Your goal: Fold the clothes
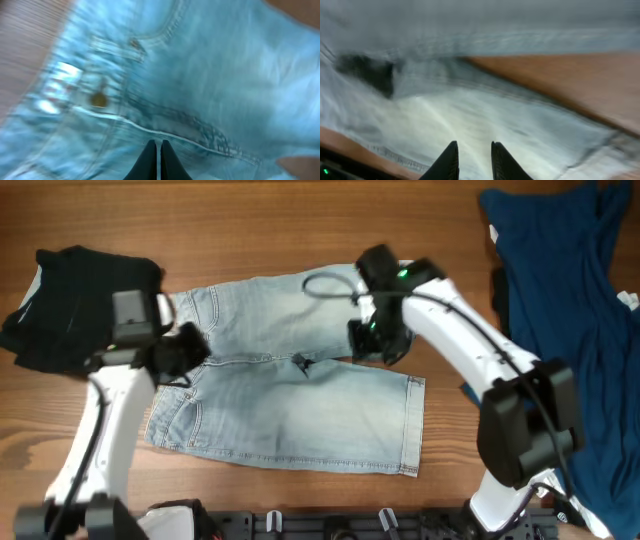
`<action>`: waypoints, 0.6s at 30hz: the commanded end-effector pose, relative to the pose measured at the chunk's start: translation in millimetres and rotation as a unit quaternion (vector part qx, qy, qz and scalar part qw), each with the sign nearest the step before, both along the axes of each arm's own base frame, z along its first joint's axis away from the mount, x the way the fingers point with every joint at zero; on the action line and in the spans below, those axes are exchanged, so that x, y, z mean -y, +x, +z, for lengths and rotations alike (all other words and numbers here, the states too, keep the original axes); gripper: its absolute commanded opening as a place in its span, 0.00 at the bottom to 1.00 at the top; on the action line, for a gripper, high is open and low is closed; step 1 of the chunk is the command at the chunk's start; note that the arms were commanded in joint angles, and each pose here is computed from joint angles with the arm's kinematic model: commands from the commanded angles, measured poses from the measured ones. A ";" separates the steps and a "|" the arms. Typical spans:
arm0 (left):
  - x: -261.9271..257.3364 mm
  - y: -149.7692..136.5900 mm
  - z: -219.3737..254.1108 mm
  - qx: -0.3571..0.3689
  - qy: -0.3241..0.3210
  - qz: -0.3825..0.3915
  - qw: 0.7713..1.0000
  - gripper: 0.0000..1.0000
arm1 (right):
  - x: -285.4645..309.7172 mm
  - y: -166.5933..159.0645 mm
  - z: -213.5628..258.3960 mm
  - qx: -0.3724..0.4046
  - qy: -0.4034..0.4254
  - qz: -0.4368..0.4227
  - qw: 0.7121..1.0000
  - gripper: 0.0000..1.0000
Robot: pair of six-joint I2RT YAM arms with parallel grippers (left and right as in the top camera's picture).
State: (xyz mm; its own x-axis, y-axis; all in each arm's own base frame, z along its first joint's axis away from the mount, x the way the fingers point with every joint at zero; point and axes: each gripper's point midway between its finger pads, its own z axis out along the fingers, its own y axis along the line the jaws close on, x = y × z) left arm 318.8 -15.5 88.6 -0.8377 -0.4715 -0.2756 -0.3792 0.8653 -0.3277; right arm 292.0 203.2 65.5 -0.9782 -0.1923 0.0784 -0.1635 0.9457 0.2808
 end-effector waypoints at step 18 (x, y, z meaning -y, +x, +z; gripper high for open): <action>36.0 107.9 -80.5 0.106 0.012 -0.060 0.992 0.21 | 49.8 82.6 -107.7 0.105 -0.022 -0.087 0.990 0.44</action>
